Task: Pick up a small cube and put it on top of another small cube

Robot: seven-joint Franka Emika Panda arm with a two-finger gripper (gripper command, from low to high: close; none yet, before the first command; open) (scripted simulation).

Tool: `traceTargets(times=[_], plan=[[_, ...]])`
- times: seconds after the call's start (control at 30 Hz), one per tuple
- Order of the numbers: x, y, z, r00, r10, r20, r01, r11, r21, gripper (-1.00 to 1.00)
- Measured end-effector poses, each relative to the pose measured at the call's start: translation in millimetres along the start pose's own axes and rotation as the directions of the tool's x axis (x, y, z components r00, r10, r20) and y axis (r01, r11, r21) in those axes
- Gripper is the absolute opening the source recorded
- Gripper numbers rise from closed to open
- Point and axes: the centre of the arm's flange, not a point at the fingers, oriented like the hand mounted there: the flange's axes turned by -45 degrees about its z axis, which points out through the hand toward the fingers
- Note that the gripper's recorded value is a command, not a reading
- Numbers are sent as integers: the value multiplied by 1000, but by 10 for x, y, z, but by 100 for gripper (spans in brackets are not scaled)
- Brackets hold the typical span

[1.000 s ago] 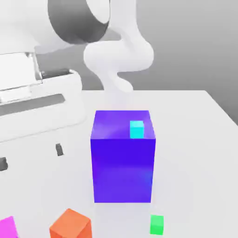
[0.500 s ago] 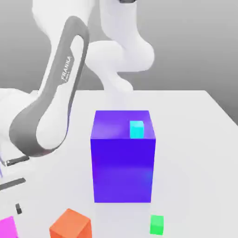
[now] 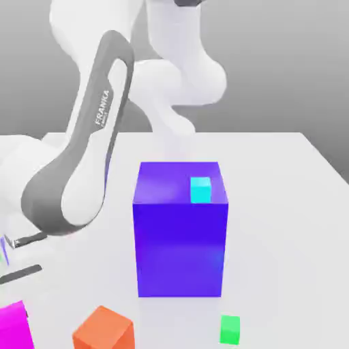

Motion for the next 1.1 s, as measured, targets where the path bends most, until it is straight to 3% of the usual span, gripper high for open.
traceTargets(times=[0.3,0.57,0.73,0.77,0.97,1.1], plan=[[801,-1416,-194,986,-164,6,164,986,-6,-100],[1099,-2774,-241,945,-328,-6,328,945,-1,-100],[1131,-2911,200,938,-347,-10,347,938,-2,-100],[1122,-2913,316,938,-346,-9,346,938,-1,100],[1117,-2913,373,938,-346,-8,346,938,-1,100],[1136,-2915,69,937,-348,-11,348,937,-4,100]])
